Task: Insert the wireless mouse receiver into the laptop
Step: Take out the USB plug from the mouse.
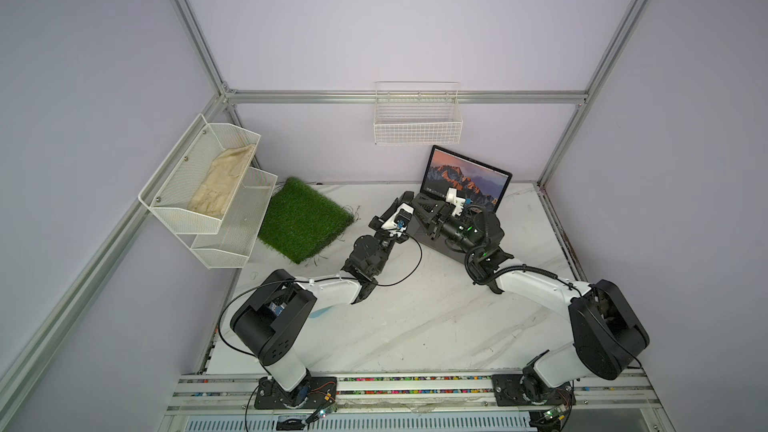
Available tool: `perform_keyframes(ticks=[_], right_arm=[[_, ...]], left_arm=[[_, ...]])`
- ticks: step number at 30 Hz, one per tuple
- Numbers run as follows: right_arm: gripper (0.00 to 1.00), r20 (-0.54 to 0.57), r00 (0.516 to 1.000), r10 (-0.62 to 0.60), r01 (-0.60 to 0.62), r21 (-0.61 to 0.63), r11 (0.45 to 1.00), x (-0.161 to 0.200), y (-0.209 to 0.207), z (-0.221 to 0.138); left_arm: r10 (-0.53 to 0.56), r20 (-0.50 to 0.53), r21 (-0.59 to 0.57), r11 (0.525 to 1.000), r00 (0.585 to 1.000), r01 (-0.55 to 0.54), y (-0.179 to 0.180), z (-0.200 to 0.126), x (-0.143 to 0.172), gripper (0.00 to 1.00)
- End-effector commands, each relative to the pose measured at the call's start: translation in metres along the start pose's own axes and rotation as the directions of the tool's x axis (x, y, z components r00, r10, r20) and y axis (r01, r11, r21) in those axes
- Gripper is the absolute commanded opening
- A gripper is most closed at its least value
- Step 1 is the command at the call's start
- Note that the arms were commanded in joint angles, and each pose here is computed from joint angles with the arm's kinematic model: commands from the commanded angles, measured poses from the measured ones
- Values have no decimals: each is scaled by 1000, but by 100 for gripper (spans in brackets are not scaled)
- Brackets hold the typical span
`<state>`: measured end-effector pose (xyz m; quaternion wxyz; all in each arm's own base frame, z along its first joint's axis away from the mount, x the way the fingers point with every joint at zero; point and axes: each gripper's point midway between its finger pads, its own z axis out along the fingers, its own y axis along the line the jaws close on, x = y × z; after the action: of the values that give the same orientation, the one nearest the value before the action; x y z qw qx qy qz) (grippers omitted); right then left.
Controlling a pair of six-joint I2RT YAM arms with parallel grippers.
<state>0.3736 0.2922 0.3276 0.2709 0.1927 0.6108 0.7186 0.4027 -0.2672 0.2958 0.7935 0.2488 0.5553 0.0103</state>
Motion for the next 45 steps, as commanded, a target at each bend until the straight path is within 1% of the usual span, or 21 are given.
perform_keyframes(ticks=[1, 9, 14, 15, 19, 25, 29, 33, 37, 41, 43, 45], right_arm=[[32, -18, 998, 61, -62, -75, 995, 2, 23, 5], [25, -27, 999, 44, -47, -114, 992, 5, 40, 4], [23, -28, 998, 51, -55, -152, 987, 7, 49, 4], [22, -31, 998, 50, -54, -166, 985, 8, 52, 4], [20, -29, 998, 57, -62, -201, 978, 8, 62, 4], [17, -23, 999, 44, -48, -217, 975, 10, 73, 4], [14, -9, 999, 49, -49, -214, 976, 8, 72, 1], [10, 24, 998, 59, -53, -183, 982, 6, 56, -7], [6, 77, 993, 88, -82, -85, 993, -4, 14, -22], [4, 131, 984, 118, -116, -23, 993, -9, -16, -42], [4, 150, 982, 113, -115, 5, 993, -10, -25, -50], [4, 169, 979, 116, -125, 47, 991, -12, -39, -57]], left_arm=[[-31, 85, -10, 999, 996, 32, 4, -3, -22, 0], [2, 64, -33, 999, 998, 0, 1, 0, -16, 0], [50, 48, -43, 998, 998, -48, -11, 2, -14, 0], [44, 68, -58, 998, 997, -40, -10, 2, -18, 0], [39, 62, -79, 996, 997, -34, -12, 1, -15, 0], [80, 51, -73, 994, 996, -76, -27, 1, -14, 0], [87, 48, -83, 993, 995, -83, -26, 2, -14, 0], [46, 33, -144, 989, 998, -41, -8, 4, -16, 0], [9, -4, -253, 967, 1000, -10, 23, 7, -17, 0], [44, -51, -347, 936, 998, -58, 45, 10, -13, 0], [45, -64, -365, 929, 997, -66, 51, 11, -10, 0], [47, -64, -342, 937, 997, -66, 49, 11, -8, 0]])
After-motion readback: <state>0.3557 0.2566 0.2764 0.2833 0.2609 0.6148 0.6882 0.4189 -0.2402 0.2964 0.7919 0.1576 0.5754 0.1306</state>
